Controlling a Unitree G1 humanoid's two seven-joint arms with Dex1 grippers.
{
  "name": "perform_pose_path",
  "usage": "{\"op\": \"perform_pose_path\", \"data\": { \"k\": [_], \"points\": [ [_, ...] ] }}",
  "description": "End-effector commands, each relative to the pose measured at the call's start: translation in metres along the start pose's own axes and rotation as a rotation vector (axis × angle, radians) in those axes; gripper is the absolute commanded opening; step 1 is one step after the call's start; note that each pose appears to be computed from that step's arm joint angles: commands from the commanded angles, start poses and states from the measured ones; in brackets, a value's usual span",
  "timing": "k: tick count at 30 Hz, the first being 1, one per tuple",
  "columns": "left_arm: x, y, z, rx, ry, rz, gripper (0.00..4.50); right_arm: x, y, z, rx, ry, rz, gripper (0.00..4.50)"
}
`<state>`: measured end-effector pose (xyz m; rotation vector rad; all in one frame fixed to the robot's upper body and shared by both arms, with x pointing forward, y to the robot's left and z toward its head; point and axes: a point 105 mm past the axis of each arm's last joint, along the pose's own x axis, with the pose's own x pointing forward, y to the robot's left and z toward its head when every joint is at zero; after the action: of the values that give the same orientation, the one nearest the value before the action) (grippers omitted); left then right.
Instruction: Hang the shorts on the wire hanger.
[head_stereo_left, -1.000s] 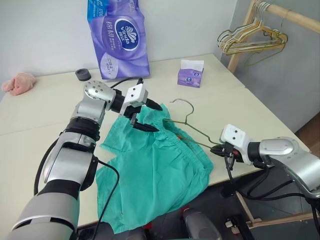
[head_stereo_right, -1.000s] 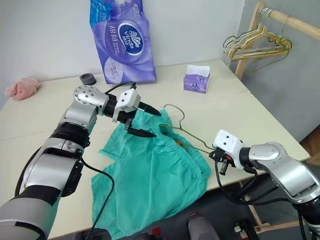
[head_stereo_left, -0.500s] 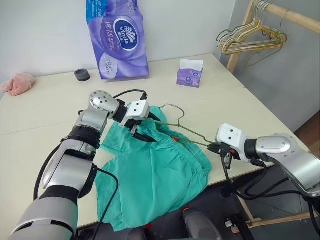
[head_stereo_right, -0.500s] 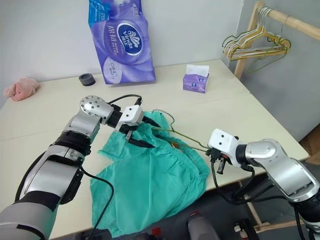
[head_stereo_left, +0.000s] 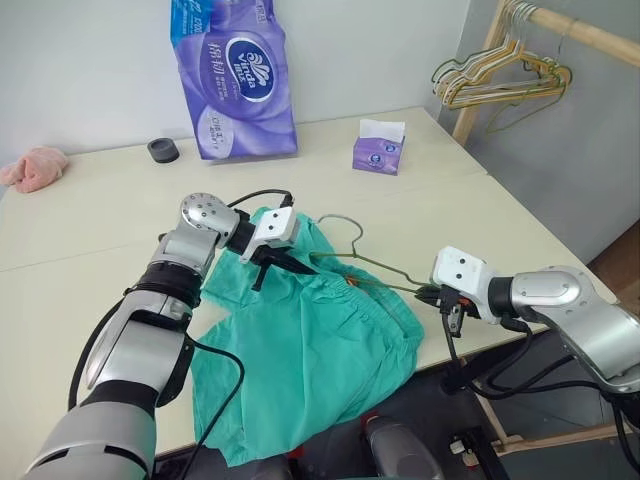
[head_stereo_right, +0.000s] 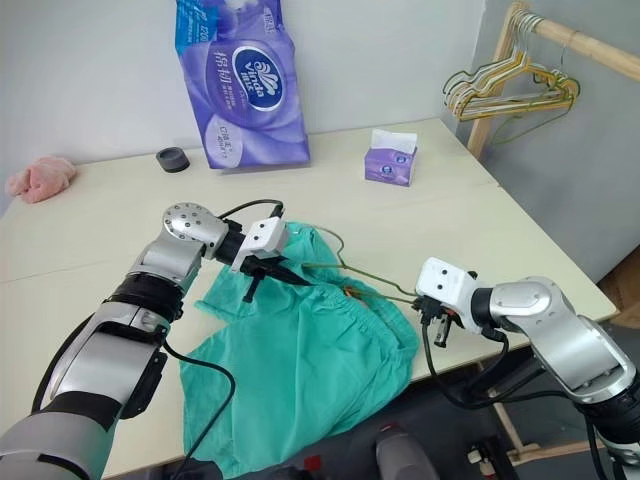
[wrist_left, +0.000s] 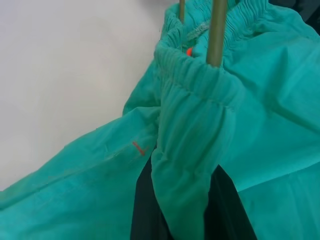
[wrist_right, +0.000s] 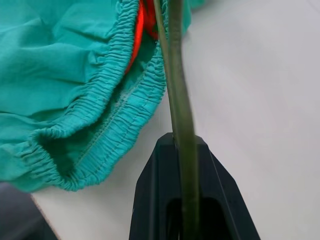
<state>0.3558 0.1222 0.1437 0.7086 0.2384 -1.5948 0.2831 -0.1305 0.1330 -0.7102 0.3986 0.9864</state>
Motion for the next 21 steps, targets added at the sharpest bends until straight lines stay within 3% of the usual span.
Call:
{"op": "perform_pose_path", "data": {
  "k": [1,4,9,15,18,21],
  "points": [
    [0.005,0.001,0.010,0.036,-0.020,-0.009,0.03,-0.012,-0.004,0.033,-0.102,-0.124,-0.020,0.00],
    [0.001,0.005,0.008,0.022,-0.017,0.022,0.00,-0.018,-0.003,0.030,-0.110,-0.109,-0.011,0.72],
    [0.000,0.006,0.007,0.003,-0.027,0.044,0.00,-0.030,-0.005,0.033,-0.145,-0.089,-0.019,2.44],
    [-0.007,0.012,-0.002,-0.031,-0.013,0.124,0.00,-0.074,-0.013,0.015,-0.174,0.052,-0.009,4.44],
    [-0.022,0.026,-0.003,-0.068,-0.030,0.243,0.00,-0.099,-0.022,0.014,0.013,-0.035,-0.096,4.44],
    [-0.036,0.036,-0.002,-0.105,-0.053,0.321,0.00,-0.086,-0.010,0.009,0.187,-0.161,-0.135,4.44]
  ]
}}
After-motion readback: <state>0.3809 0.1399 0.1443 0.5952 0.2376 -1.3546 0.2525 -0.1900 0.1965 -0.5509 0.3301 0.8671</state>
